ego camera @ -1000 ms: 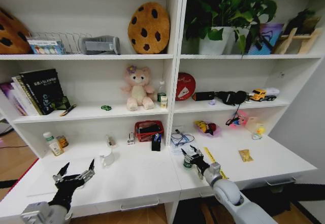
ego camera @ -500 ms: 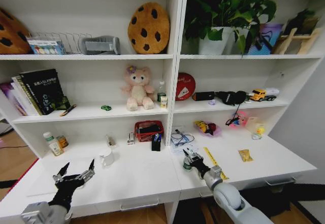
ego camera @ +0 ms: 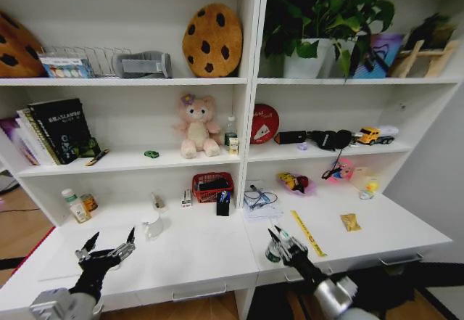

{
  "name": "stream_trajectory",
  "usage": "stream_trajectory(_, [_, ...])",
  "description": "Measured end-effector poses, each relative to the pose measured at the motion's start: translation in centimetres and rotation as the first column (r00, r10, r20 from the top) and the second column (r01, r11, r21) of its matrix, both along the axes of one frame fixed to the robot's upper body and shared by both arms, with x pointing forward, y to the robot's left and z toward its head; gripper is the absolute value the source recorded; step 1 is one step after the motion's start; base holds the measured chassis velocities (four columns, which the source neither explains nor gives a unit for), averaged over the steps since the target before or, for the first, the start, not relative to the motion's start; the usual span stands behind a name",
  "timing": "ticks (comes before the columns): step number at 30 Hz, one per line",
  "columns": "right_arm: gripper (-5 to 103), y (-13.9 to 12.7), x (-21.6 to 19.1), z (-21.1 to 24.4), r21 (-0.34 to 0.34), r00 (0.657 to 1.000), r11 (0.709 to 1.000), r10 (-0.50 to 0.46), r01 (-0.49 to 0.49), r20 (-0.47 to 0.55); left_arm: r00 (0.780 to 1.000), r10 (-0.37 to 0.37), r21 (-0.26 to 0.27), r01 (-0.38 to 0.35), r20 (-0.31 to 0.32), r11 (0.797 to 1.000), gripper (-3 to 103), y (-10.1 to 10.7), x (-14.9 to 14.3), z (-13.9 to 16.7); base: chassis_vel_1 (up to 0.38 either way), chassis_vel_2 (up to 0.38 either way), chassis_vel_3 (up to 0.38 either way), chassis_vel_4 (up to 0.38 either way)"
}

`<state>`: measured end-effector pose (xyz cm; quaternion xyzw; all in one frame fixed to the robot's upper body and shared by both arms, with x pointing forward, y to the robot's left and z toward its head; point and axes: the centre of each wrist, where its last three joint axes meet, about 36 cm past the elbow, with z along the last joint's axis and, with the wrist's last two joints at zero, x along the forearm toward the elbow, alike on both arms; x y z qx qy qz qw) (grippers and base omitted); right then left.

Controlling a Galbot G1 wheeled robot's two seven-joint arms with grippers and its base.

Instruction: Organize the objects on the table.

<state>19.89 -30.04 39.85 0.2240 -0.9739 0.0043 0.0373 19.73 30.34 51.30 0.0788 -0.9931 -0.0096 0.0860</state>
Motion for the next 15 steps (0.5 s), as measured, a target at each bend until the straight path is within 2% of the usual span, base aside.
stream_trajectory(2, [26,-0.9,-3.9,-1.4,-0.035,1.0,0.999,0.011,-0.012,-0.018,1.0,0.0,0.0,0.0,0.0,1.0,100,0.0,0.0,0.0,0.0,0.0,0.0,0.0])
stream_trajectory(4, [26,-1.3,-5.2,-1.9,-0.046,0.999,0.999,0.013,-0.014,-0.029,1.0,0.0,0.0,0.0,0.0,1.0,100,0.0,0.0,0.0,0.0,0.0,0.0,0.0])
stream_trajectory(5, [26,-2.3,-8.3,-3.4,-0.07,0.999,0.998,0.003,-0.006,-0.043,1.0,0.0,0.0,0.0,0.0,1.0,100,0.0,0.0,0.0,0.0,0.0,0.0,0.0])
stream_trajectory(6, [26,-2.3,-8.3,-3.4,-0.07,0.999,0.998,0.003,-0.006,-0.043,1.0,0.0,0.0,0.0,0.0,1.0,100,0.0,0.0,0.0,0.0,0.0,0.0,0.0])
stream_trajectory(9, [26,-4.0,-13.4,-8.0,-0.137,0.992,0.991,-0.029,0.012,-0.124,1.0,0.0,0.0,0.0,0.0,1.0,100,0.0,0.0,0.0,0.0,0.0,0.0,0.0])
stream_trajectory(10, [26,-4.0,-13.4,-8.0,-0.137,0.992,0.991,-0.029,0.012,-0.124,1.0,0.0,0.0,0.0,0.0,1.0,100,0.0,0.0,0.0,0.0,0.0,0.0,0.0])
stream_trajectory(12, [26,-4.0,-15.1,-11.0,-0.141,0.978,0.987,-0.099,0.074,-0.182,1.0,0.0,0.0,0.0,0.0,1.0,100,0.0,0.0,0.0,0.0,0.0,0.0,0.0])
stream_trajectory(13, [26,-4.0,-15.1,-11.0,-0.141,0.978,0.987,-0.099,0.074,-0.182,1.0,0.0,0.0,0.0,0.0,1.0,100,0.0,0.0,0.0,0.0,0.0,0.0,0.0])
stream_trajectory(15, [26,-3.5,-14.7,-12.4,-0.131,0.966,0.982,-0.158,0.132,-0.206,1.0,0.0,0.0,0.0,0.0,1.0,100,0.0,0.0,0.0,0.0,0.0,0.0,0.0])
